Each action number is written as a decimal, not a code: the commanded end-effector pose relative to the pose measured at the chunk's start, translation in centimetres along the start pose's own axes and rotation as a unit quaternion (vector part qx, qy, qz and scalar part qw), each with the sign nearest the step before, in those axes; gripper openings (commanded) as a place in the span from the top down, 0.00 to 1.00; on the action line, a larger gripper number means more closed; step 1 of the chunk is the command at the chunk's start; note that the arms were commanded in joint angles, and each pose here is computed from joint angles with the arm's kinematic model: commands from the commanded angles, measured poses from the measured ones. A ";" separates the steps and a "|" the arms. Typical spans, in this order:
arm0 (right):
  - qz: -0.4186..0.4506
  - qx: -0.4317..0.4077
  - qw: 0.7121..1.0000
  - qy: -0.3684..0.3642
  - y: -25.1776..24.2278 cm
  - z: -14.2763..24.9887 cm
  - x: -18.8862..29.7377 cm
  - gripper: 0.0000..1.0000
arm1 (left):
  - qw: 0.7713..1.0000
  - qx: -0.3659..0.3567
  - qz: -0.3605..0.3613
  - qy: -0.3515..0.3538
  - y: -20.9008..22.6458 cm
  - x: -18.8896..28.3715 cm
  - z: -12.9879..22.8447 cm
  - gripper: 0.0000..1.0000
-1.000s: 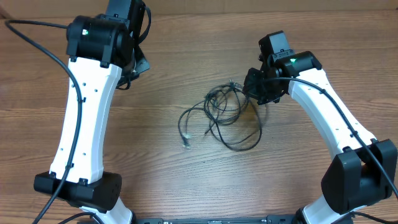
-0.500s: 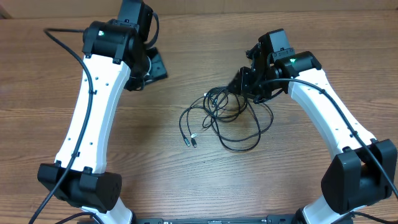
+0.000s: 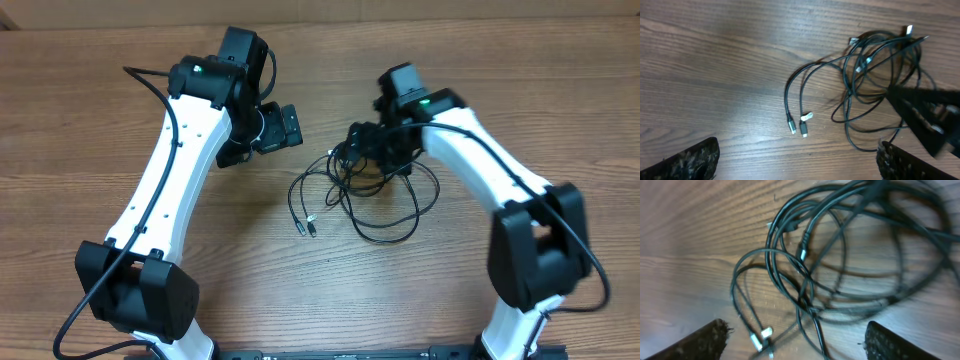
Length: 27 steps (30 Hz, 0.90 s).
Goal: Untangle cables
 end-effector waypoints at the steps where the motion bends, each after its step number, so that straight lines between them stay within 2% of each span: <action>1: 0.011 -0.011 1.000 0.014 0.3 0.2 -2.7 0.23 | 1.000 -0.008 -0.007 0.014 0.3 -0.8 0.4 0.00; 3: 0.010 -0.007 1.000 0.014 0.4 0.0 -4.1 0.33 | 1.000 -0.007 -0.011 0.018 0.5 -1.1 0.5 0.00; 6: 0.012 -0.005 1.000 0.017 0.1 -0.1 -5.2 0.55 | 1.000 -0.007 -0.011 0.017 0.5 -1.1 0.5 0.00; 7: 0.014 -0.005 1.000 0.022 -0.1 -0.1 -5.6 0.76 | 1.000 -0.007 -0.010 0.016 0.5 -1.1 0.5 0.00; 8: 0.014 -0.006 1.000 0.023 -0.1 0.0 -5.6 0.92 | 1.000 -0.007 -0.010 0.016 0.5 -1.1 0.5 0.00; 9: 0.013 -0.006 1.000 0.025 -0.1 0.1 -5.6 0.96 | 1.000 -0.007 -0.010 0.016 0.5 -1.1 0.5 0.00; 12: -0.036 0.017 0.999 0.031 1.4 0.0 -4.4 0.96 | 1.000 -0.007 -0.007 0.018 0.4 -1.1 0.5 0.00; 14: -0.116 0.075 0.990 0.029 3.7 -0.1 -2.5 0.96 | 1.000 -0.009 0.007 0.028 0.1 -1.1 0.7 0.00; 15: -0.192 0.141 0.971 0.017 5.9 0.1 0.0 0.96 | 0.999 -0.011 0.024 0.039 -0.3 -1.1 0.9 0.00; 17: -0.252 0.196 0.948 -0.007 7.8 0.5 3.3 0.96 | 0.998 -0.011 0.048 0.050 -0.8 -1.0 1.0 0.00; 22: -0.269 0.252 0.925 -0.091 10.3 2.1 11.5 0.96 | 0.991 0.002 0.112 0.071 -1.4 -0.6 0.3 0.00; 25: -0.277 0.278 0.910 -0.133 11.3 3.5 15.6 0.96 | 0.982 -0.023 0.161 0.090 -2.0 -0.2 0.3 0.00; 27: -0.281 0.295 0.899 -0.161 11.8 4.5 18.0 0.96 | 0.981 -0.030 0.167 0.091 -2.1 -0.1 0.3 0.00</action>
Point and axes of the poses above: each gripper's point midway between its finger pads, its own x axis back along the fingers, its own y axis along the line the jaws close on, z = x × y, the point moved 7 cm from there along x, back along the fingers, and after that the axes turned 12 degrees about x, right-handed, at the moved point
